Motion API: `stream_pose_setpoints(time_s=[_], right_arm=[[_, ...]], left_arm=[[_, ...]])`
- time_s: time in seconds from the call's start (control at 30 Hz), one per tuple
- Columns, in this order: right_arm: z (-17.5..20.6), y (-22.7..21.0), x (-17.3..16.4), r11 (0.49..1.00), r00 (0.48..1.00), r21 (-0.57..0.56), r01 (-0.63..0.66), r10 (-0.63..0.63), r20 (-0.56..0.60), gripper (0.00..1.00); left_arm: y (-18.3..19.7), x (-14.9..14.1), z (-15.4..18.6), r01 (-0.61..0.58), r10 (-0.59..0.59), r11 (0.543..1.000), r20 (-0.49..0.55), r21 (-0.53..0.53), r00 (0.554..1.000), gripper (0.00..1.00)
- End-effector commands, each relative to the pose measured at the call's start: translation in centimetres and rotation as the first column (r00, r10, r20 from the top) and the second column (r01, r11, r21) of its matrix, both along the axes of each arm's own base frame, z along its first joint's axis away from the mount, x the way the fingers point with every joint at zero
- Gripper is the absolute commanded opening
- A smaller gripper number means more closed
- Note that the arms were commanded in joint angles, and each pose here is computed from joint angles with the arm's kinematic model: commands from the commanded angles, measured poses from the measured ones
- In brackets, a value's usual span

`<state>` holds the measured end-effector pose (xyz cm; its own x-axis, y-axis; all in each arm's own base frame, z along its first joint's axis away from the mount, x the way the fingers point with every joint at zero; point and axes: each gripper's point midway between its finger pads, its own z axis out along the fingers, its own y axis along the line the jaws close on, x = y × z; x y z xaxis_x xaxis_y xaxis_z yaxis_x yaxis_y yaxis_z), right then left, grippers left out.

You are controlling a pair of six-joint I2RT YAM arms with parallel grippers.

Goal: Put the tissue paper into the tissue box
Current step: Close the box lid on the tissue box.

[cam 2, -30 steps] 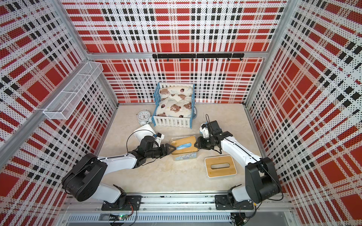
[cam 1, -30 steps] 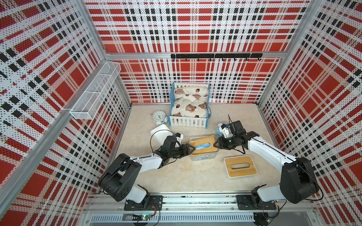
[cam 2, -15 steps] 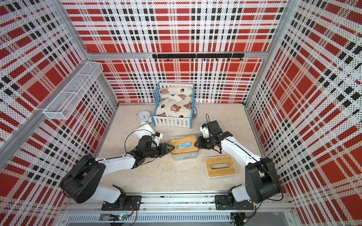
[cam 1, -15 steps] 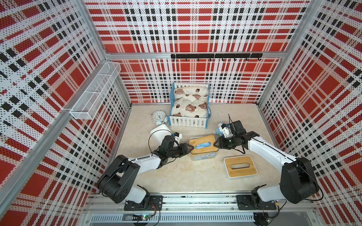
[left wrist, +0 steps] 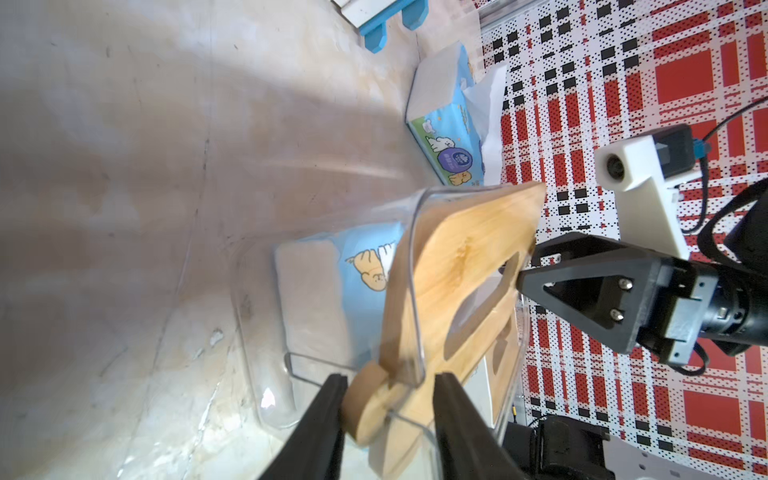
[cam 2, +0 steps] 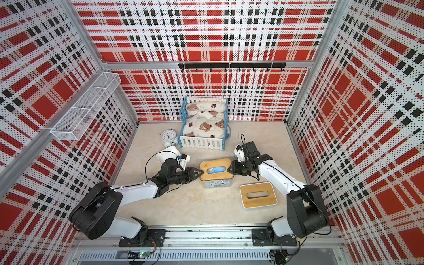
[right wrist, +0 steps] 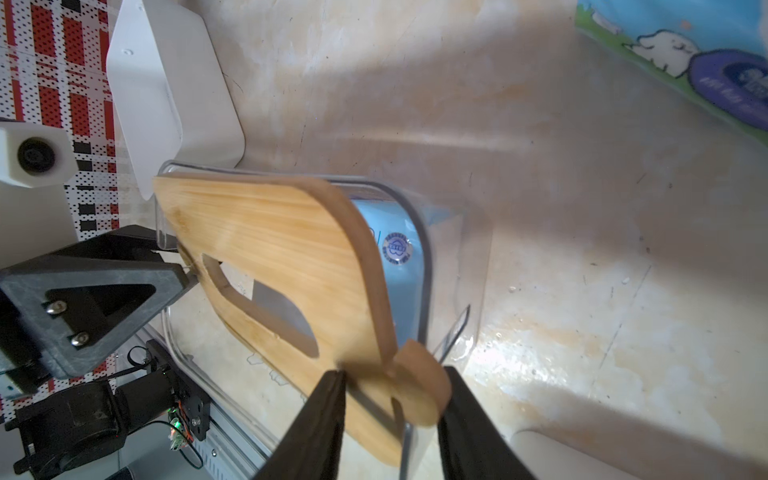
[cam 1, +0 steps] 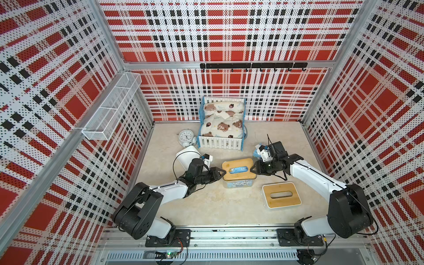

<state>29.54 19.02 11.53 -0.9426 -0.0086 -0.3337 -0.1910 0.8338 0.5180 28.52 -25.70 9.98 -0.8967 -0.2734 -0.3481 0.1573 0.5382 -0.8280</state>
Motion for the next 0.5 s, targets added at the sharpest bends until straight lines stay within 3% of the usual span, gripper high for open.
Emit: stream_pose_setpoints(time_s=[0.0, 0.47], right_arm=[[0.7, 0.5, 0.5, 1.000, 1.000, 0.008, -0.007, 0.007, 0.016, 0.42], [0.3, 1.5, -0.5, 0.997, 1.000, 0.071, 0.006, -0.006, -0.005, 0.38]], left_arm=[[-0.2, -0.3, 0.2, 0.020, -0.019, 1.000, 0.025, -0.005, 1.000, 0.38], [-1.7, -0.7, -0.5, 0.013, -0.014, 1.000, 0.006, 0.018, 1.000, 0.36]])
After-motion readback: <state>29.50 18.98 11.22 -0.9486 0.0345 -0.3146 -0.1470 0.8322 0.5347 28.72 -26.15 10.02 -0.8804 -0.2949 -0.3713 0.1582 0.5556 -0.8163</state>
